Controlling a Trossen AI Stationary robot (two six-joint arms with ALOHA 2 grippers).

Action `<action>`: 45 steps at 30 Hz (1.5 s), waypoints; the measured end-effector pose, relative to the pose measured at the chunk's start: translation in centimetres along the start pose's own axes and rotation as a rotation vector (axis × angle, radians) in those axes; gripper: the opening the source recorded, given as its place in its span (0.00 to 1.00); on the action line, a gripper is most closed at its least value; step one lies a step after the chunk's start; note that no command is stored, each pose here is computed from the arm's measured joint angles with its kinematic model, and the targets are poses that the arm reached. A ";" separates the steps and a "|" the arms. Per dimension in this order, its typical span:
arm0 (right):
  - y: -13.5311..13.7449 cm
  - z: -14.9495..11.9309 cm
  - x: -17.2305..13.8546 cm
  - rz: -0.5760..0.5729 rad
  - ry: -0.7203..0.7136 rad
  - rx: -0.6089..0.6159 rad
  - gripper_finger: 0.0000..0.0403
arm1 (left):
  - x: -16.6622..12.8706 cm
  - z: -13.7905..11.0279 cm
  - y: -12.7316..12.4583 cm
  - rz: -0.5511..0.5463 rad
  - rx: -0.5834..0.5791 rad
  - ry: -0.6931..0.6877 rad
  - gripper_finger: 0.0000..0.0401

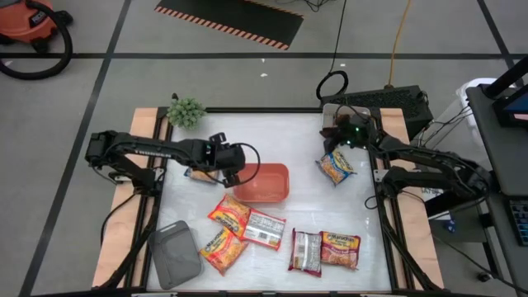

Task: Sort Maruchan noodles
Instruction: Put the right blue noodle pack into the orange bin

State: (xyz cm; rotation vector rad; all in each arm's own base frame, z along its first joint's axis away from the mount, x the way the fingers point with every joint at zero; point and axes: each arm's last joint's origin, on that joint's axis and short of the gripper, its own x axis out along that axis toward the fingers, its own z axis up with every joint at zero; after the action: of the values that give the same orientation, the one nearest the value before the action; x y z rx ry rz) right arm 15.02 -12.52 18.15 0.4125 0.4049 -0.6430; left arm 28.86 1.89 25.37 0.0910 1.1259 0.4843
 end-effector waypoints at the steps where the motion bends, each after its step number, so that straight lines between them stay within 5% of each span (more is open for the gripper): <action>1: 0.4 0.3 0.0 0.015 0.008 -0.003 0.19 | 0.0 0.0 0.1 0.002 -0.007 0.002 0.49; 8: 4.1 2.4 -0.8 0.110 0.134 -0.070 0.19 | 0.2 0.6 0.4 -0.001 -0.047 -0.043 0.49; 14: 7.3 2.7 -2.1 0.081 0.262 -0.168 0.19 | 0.1 1.2 0.3 -0.013 -0.082 -0.104 0.49; 20: 10.7 3.2 -2.7 0.072 0.238 -0.239 0.19 | 0.1 1.3 0.3 -0.014 -0.065 -0.114 0.49; 29: 13.0 1.5 0.9 0.027 0.385 -0.342 0.20 | 0.1 1.3 0.3 -0.011 -0.003 -0.115 0.49; 40: 12.2 -1.4 4.9 -0.198 0.562 -0.518 0.57 | 0.2 2.0 0.5 -0.006 0.041 -0.181 0.49; 45: 11.8 -2.2 5.8 -0.219 0.616 -0.557 0.65 | 0.1 2.5 0.6 -0.006 0.040 -0.225 0.49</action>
State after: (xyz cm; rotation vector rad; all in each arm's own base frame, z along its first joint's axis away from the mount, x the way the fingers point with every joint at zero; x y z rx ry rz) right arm 26.33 -5.71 16.31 0.0187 1.1953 -0.5753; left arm 30.90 2.85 26.56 0.1730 0.9149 0.4350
